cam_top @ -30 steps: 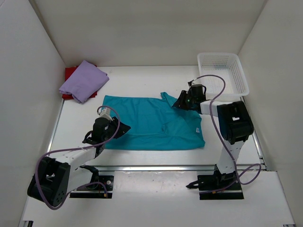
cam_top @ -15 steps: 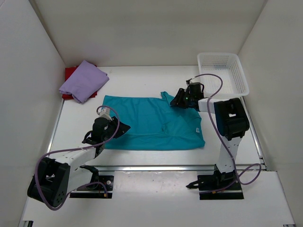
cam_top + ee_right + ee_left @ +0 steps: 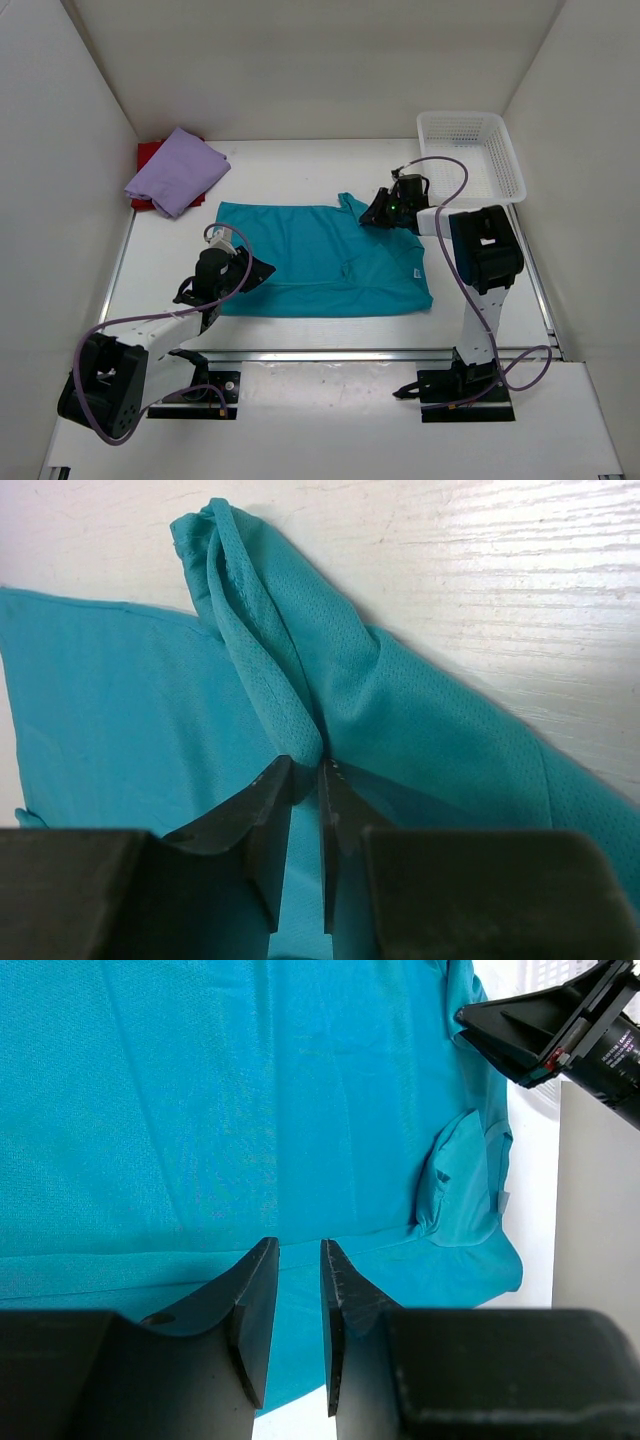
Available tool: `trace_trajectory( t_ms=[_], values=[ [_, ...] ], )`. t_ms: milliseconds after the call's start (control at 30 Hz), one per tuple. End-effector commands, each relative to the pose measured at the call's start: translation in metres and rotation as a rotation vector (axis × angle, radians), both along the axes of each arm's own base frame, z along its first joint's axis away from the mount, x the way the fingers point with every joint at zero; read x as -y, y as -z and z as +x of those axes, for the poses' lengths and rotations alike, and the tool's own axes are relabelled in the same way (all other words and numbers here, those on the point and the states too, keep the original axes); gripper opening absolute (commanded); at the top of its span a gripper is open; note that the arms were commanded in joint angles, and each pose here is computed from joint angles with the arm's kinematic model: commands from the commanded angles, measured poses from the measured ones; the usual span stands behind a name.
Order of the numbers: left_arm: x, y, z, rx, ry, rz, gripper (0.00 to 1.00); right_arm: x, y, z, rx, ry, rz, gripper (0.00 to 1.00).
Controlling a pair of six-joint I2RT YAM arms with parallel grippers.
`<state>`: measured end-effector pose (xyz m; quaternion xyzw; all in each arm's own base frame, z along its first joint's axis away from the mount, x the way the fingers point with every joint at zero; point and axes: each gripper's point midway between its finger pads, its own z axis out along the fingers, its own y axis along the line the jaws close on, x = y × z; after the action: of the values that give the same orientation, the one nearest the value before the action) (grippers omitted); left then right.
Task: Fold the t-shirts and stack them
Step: Grap the side of the flattened tshirt furthest away from the robot with both arms
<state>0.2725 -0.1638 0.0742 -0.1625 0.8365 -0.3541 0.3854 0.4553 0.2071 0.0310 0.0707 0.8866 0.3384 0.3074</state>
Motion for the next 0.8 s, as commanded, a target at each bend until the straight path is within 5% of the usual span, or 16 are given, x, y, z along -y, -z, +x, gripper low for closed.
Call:
trace_trajectory(
  t_ms=[0,100,500,767],
  values=[
    [-0.001,-0.012,0.007,0.047,-0.01,-0.008,0.34,-0.003,-0.023,0.014,0.085,-0.003,-0.017,0.15],
    [-0.003,-0.014,0.009,0.046,-0.019,-0.013,0.34,-0.003,-0.03,0.017,0.114,-0.006,-0.059,0.07],
    [-0.021,-0.048,0.062,0.091,-0.125,-0.027,0.34,0.036,-0.047,0.057,0.188,-0.026,-0.432,0.01],
    [-0.099,-0.042,0.139,0.035,-0.367,0.1,0.33,0.029,-0.061,0.078,0.233,-0.047,-0.543,0.01]
  ],
)
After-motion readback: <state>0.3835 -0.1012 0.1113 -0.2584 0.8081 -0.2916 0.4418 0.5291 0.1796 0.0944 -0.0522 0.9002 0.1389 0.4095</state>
